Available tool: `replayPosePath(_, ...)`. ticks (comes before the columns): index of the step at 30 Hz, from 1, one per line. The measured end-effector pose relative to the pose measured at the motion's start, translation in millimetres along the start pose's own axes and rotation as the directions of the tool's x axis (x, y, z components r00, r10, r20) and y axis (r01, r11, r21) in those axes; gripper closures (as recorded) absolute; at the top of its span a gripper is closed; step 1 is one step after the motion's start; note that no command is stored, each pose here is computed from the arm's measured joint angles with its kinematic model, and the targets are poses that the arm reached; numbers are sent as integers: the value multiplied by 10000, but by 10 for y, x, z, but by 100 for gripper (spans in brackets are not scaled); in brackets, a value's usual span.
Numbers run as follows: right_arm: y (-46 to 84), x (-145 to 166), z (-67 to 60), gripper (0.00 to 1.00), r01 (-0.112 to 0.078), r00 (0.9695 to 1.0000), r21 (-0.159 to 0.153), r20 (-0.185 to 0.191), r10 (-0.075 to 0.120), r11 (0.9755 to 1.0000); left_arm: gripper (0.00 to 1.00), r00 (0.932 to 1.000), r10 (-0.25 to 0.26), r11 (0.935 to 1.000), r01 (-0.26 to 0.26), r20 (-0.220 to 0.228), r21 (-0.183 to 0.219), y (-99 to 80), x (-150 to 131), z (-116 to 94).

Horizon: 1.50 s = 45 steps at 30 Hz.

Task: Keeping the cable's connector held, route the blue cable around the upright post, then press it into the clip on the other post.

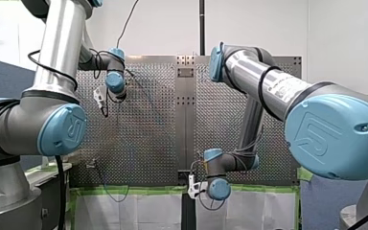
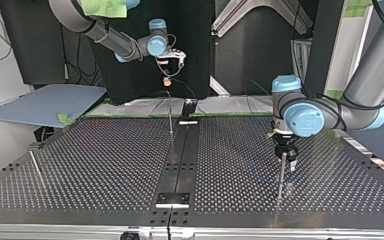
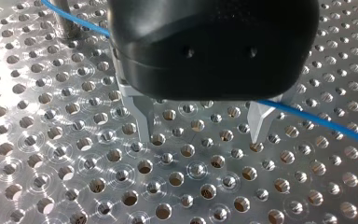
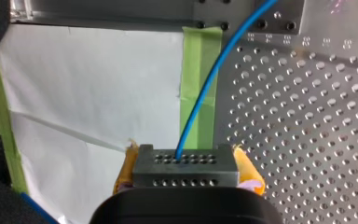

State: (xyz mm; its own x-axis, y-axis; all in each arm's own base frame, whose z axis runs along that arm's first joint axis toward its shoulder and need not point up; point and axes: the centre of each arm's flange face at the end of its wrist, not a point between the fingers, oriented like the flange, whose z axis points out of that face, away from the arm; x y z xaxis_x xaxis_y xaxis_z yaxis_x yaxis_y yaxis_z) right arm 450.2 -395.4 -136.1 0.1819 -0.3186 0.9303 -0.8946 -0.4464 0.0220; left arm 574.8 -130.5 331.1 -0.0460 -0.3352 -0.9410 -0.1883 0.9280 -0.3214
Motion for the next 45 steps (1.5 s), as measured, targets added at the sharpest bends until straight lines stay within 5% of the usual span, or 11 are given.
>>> replayPosePath(13,121,-52,-111,100,-61,9999,-198,-123,58,9998,0,10000,-23,10000,23,-15,-5,0,-1,-4)
replayPosePath(24,263,196,-272,100,-348,9974,-493,-654,315,9982,0,10000,-32,10000,31,-79,-21,0,10,-9)
replayPosePath(34,430,408,-501,100,-451,9980,-661,-477,420,9968,0,10000,-47,9998,47,-6,-175,19,1,-6)
replayPosePath(40,497,667,-504,100,-590,9947,-663,-883,531,9961,0,10000,-48,9998,48,9,-212,22,0,-7)
replayPosePath(45,550,873,-533,100,-748,9887,-537,-1337,670,9958,0,10000,-52,9998,52,4,-188,11,5,-10)
